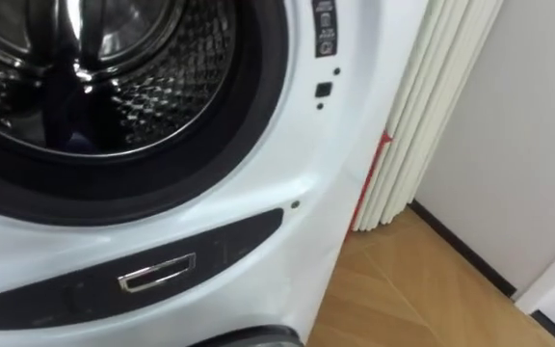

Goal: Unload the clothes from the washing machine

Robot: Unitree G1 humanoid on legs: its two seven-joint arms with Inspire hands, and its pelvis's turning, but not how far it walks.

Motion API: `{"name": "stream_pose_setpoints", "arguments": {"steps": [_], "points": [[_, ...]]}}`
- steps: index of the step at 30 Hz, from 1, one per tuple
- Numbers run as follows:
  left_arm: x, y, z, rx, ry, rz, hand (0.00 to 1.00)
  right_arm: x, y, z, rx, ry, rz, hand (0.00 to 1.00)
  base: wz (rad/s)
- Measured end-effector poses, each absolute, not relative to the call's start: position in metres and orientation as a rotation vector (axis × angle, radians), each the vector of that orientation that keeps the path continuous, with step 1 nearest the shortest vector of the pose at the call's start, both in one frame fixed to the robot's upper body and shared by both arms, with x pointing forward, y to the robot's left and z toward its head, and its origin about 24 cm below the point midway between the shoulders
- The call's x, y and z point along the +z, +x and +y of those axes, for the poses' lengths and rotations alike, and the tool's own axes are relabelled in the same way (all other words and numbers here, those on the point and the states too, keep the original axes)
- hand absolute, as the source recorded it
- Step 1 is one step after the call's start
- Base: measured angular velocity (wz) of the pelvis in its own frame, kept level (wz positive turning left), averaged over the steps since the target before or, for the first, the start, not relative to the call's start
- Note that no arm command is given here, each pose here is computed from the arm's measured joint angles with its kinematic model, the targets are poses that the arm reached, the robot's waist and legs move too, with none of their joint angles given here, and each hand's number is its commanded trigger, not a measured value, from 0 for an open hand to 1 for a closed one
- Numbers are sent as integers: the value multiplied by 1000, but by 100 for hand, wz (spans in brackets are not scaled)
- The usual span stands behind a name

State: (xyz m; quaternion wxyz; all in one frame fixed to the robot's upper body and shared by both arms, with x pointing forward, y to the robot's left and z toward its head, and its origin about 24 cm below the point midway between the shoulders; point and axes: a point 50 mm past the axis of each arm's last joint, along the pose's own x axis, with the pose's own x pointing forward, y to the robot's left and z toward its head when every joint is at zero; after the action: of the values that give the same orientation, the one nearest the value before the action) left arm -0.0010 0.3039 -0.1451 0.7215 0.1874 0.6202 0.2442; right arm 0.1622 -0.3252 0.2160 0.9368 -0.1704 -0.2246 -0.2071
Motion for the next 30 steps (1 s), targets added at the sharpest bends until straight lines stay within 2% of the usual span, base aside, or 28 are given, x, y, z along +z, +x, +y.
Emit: {"name": "stream_pose_setpoints", "arguments": {"steps": [5, 11, 14, 17, 23, 30], "points": [[-146, 6, 302, 486, 452, 1360, 0, 185, 167, -329, -381, -296, -311, 100, -4], [-149, 24, 292, 364, 508, 1351, 0, 84, 162, -324, -351, -119, 77, 100, -14], [-150, 34, 289, 341, 510, 1335, 0, 53, 158, -321, -357, -50, 207, 100, -21], [-151, 29, 288, 327, 522, 1367, 0, 22, 153, -316, -355, 21, 319, 100, -42], [-151, 29, 288, 307, 520, 1383, 0, -21, 133, -326, -452, 160, 475, 100, -13], [-154, 30, 282, 302, 453, 1386, 0, -36, 132, -332, -493, 184, 507, 100, -19]]}}
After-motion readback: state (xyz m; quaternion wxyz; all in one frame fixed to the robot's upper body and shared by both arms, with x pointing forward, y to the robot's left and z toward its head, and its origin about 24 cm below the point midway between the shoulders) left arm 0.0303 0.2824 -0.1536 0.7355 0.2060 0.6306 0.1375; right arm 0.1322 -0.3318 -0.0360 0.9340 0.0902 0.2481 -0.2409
